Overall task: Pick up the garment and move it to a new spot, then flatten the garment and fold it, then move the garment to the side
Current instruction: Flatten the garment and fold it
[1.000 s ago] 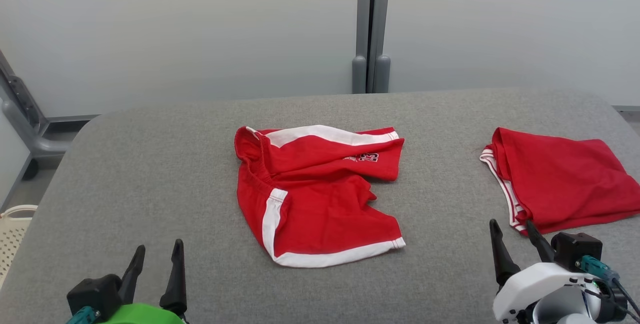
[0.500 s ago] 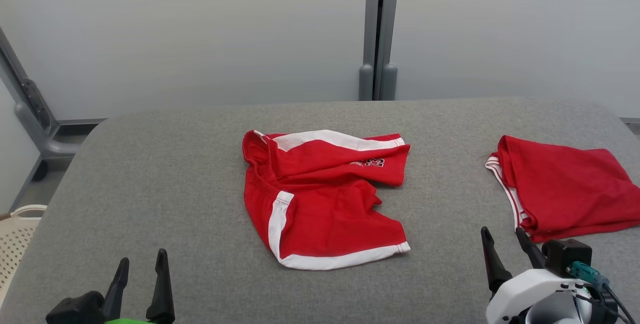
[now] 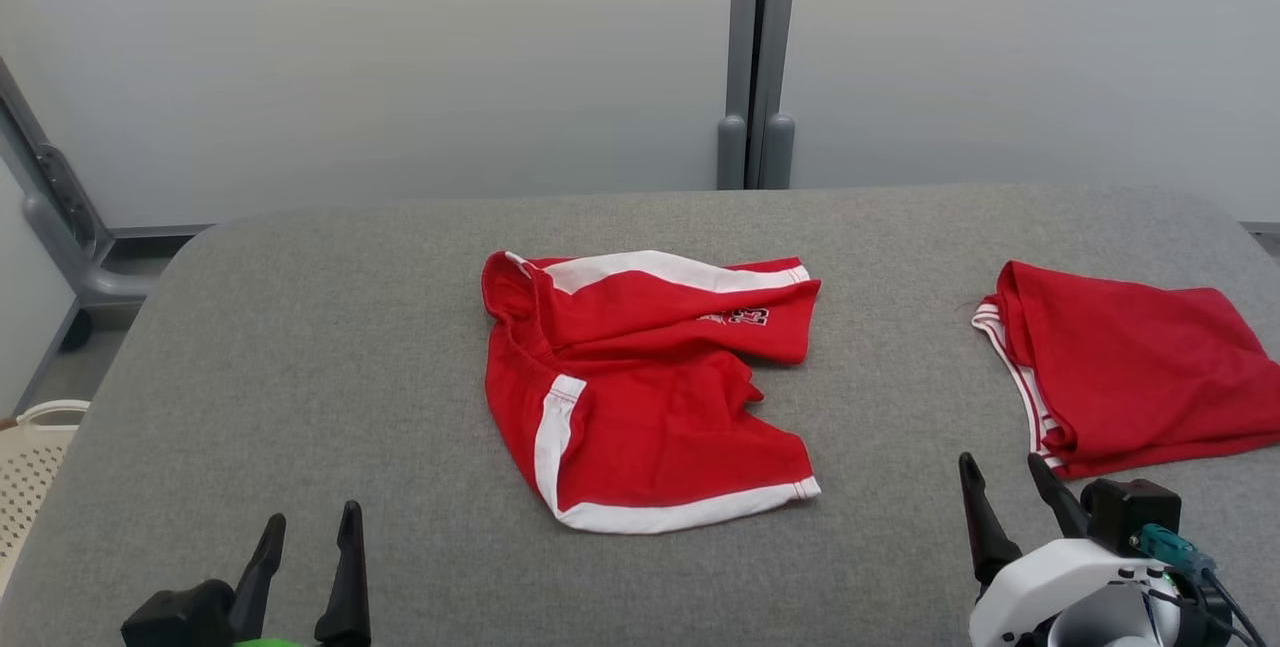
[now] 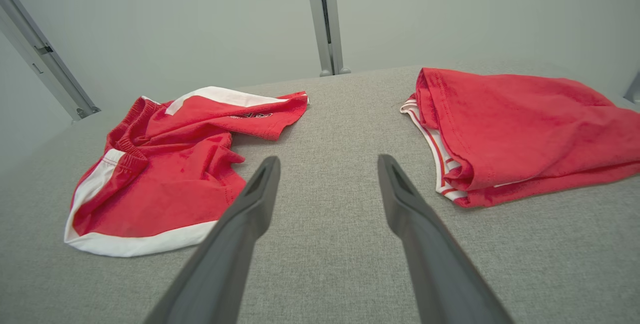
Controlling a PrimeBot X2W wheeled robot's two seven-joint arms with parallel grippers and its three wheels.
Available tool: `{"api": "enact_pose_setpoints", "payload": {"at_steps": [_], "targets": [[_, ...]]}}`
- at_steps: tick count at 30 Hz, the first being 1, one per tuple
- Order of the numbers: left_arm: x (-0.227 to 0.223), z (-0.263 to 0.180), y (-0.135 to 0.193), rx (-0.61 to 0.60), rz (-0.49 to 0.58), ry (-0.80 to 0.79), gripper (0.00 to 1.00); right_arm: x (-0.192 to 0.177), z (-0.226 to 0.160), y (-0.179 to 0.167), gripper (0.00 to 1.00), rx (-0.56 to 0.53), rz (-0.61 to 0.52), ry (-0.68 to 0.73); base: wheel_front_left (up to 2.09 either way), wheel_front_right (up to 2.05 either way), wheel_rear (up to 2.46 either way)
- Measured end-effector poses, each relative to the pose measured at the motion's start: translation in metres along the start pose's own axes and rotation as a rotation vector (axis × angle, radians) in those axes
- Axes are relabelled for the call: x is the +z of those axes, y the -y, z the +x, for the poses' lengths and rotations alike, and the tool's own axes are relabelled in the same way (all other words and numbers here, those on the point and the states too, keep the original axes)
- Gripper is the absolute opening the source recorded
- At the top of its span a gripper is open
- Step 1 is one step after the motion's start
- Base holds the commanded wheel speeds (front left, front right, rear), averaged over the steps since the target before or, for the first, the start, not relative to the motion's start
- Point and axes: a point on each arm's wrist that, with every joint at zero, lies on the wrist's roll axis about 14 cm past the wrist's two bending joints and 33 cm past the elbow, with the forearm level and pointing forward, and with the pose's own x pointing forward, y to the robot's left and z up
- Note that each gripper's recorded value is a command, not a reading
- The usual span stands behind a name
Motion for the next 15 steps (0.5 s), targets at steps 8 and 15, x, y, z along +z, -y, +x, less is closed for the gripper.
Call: {"api": "enact_pose_setpoints", "payload": {"at_steps": [8,15], "targets": [[0.0,0.003,0.003,-0.005,-0.009,-0.002,1.0,-0.004,0.001,-0.001,1.0,0.005,-0.002,-0.014,0.0,0.0,0.0],[0.0,0.015,0.015,-0.064,0.033,-0.061,1.0,-0.008,0.007,-0.007,1.0,0.022,-0.014,-0.049,0.0,0.0,0.0]]}}
